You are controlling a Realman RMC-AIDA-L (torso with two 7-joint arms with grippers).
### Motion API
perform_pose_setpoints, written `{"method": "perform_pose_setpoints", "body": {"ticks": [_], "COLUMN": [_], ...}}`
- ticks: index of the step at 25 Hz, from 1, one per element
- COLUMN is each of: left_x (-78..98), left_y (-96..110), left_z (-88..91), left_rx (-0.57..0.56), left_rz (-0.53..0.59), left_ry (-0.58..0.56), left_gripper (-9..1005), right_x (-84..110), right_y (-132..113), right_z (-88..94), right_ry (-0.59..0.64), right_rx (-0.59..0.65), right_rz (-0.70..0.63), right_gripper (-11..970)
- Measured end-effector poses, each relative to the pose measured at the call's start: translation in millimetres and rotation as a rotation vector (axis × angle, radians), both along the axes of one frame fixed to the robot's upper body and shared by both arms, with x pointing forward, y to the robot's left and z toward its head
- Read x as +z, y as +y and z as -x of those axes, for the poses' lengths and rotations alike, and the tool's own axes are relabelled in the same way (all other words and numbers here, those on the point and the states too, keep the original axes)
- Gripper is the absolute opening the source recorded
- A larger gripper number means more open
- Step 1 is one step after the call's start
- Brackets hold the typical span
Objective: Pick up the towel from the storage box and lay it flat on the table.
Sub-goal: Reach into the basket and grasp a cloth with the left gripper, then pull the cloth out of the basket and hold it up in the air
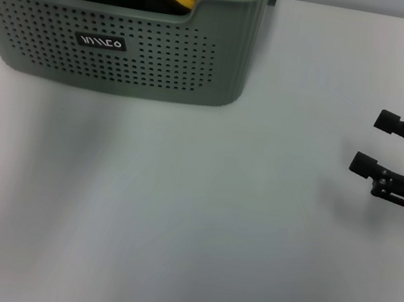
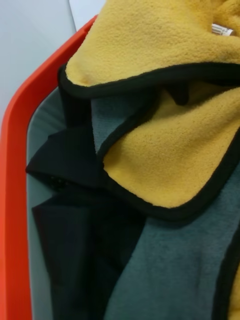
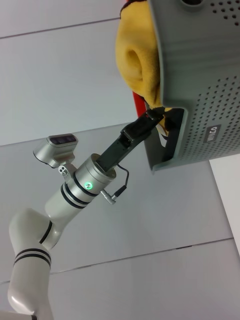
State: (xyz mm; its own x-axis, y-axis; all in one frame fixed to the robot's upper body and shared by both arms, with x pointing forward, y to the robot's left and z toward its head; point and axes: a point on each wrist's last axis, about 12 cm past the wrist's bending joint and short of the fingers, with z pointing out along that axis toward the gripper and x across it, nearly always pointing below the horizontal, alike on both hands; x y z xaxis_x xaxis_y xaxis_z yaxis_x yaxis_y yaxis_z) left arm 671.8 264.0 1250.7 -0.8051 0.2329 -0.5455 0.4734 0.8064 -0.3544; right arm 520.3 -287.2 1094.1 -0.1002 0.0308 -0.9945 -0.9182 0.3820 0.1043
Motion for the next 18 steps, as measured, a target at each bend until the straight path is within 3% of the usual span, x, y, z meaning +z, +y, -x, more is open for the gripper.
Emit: {"method": "perform_pose_setpoints", "body": {"ticks": [10,15,18], "left_x": [3.0,11.8,25.4], "left_y": [3.9,6.2,7.5], "left_z": [-0.3,-0.6,2.0], "left_rx": [-0.02,-0.034,-0.057], "left_rz": [-0.012,0.01,0.054], "left_ry": [-0.033,-0.056,-0.098], "left_gripper": [260,64,49], "right_x": [-2.6,-2.7,-1.7], "right_y": [-1.6,-2.0,-2.6], "right_z": [2.6,2.9,2.6], "right_ry": [-0.009,-0.01,-0.015], "right_rx": [-0.015,-0.018,-0.023], "right_rz": [-0.006,-0.008,-0.015], "right_gripper": [830,830,830]}}
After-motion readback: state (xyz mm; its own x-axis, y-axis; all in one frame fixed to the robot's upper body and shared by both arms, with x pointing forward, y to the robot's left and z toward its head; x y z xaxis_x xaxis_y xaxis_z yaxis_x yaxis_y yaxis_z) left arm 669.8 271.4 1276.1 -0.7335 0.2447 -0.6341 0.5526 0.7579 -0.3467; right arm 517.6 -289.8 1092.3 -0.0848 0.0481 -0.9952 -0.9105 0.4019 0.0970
